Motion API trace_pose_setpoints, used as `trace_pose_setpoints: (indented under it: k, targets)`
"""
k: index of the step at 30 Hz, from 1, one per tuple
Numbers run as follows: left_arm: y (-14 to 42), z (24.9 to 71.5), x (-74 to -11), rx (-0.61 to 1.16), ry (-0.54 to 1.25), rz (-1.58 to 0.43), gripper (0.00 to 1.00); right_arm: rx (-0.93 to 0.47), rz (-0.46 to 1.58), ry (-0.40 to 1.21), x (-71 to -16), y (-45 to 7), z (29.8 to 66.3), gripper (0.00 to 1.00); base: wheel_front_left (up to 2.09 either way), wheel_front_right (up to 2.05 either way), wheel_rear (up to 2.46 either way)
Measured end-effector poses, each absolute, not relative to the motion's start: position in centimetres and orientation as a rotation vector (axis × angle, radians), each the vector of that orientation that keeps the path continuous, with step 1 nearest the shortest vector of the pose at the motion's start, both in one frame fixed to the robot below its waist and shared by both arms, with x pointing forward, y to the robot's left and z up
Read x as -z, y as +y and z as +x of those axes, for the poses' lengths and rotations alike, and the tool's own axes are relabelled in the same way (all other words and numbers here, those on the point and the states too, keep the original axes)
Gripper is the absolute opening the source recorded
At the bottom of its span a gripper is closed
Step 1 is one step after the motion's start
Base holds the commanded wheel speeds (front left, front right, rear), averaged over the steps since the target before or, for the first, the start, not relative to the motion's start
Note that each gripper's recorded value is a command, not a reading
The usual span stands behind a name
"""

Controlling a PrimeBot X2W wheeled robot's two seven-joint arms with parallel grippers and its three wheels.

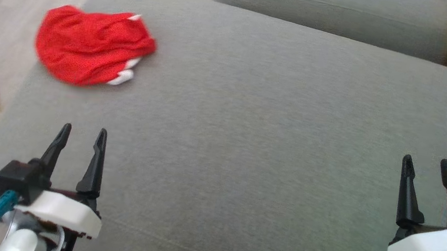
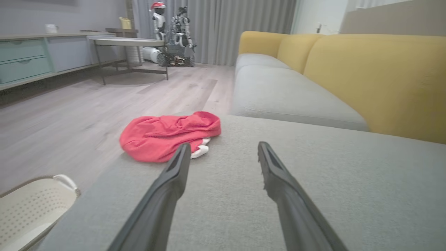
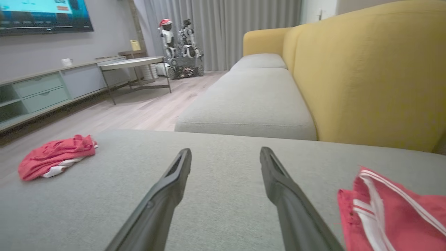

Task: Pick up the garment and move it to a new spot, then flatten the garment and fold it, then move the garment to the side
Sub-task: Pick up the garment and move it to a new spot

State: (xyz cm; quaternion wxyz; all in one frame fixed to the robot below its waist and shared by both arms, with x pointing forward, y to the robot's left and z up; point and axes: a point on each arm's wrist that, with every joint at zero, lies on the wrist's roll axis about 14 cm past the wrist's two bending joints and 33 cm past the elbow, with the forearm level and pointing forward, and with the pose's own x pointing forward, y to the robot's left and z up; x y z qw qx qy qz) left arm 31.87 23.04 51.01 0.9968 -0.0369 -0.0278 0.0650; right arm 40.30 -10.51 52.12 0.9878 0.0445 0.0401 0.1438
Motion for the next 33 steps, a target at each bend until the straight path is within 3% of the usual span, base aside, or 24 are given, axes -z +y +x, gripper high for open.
trace_pose_setpoints:
  k: [10, 17, 27, 33]
  targets:
    - [28.2, 27.3, -51.4, -0.332, -0.078, -0.070, 1.00, -0.501, 0.089, 0.079, -52.7, -3.0, 41.0, 1.00, 0.00, 0.00, 0.00]
    - [29.3, 26.0, -51.6, -0.381, -0.085, -0.070, 1.00, -0.553, 0.088, 0.079, -52.8, -1.1, 40.9, 1.00, 0.00, 0.00, 0.00]
    - [29.1, 26.9, -51.1, -0.375, -0.062, -0.074, 1.00, -0.548, 0.081, 0.118, -51.6, -1.3, 41.2, 1.00, 0.00, 0.00, 0.00]
    - [29.2, 31.5, -53.2, -0.333, -0.117, -0.070, 1.00, -0.538, 0.080, 0.142, -50.9, -1.4, 42.5, 1.00, 0.00, 0.00, 0.00]
